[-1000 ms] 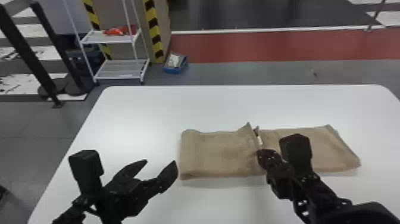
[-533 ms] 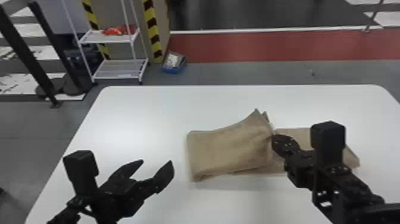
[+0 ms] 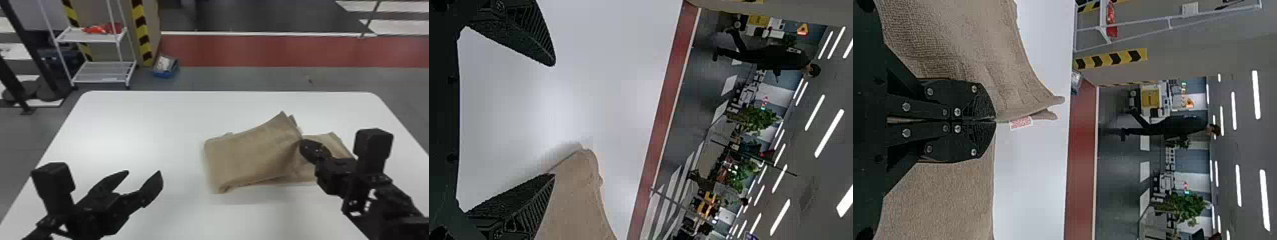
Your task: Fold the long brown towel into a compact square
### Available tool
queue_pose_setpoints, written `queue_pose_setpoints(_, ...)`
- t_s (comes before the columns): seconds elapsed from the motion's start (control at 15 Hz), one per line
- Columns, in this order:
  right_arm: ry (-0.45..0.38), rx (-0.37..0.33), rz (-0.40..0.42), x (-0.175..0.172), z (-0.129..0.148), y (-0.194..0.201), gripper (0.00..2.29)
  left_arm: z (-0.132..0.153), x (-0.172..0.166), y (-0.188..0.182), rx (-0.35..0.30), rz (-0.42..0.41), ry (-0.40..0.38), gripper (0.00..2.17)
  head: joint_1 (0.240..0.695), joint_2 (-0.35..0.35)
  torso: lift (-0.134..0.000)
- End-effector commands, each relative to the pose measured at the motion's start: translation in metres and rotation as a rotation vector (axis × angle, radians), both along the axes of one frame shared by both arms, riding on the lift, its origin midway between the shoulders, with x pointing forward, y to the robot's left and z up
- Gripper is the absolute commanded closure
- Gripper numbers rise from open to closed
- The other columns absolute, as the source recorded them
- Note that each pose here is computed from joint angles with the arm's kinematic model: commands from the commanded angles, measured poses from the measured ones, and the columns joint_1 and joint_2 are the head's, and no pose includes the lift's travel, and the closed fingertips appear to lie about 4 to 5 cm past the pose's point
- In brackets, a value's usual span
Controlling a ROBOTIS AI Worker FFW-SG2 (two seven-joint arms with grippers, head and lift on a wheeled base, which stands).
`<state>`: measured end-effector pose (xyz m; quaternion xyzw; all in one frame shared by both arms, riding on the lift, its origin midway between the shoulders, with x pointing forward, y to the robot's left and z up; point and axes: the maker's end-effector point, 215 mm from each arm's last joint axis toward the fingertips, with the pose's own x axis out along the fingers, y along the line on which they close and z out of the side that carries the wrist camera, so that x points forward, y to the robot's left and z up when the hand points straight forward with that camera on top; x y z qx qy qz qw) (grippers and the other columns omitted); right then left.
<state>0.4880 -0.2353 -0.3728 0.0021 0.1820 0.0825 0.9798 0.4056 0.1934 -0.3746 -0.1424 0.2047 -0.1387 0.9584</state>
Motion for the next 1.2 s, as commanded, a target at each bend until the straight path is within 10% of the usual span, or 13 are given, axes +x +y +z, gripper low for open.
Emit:
queue_pose_setpoints(0.0,0.027,0.01,-0.032,-0.002,-0.015,-0.018,1.48,0.0,0.001,0.001,-0.003,0.005,-0.005,0.08,0.695,-0.039,-0.123)
queue_pose_setpoints(0.33,-0.004,0.061,-0.106,-0.007,-0.001,-0.071,1.48,0.008,0.004,0.006,0.002,0.019,-0.041,0.08,0.695,-0.078,-0.123)
queue_pose_setpoints(0.8,-0.003,0.11,-0.101,-0.008,-0.008,-0.08,1.48,0.073,0.02,0.04,0.126,0.179,-0.49,0.06,0.695,-0.112,-0.123)
queue_pose_setpoints(0.93,-0.048,0.146,-0.157,-0.018,0.02,-0.115,1.48,0.068,0.016,0.046,0.142,0.2,-0.494,0.06,0.695,-0.097,-0.123)
queue_pose_setpoints(1.13,0.001,0.158,-0.179,-0.022,-0.013,-0.122,1.48,0.064,0.014,0.048,0.14,0.206,-0.49,0.06,0.695,-0.133,-0.123)
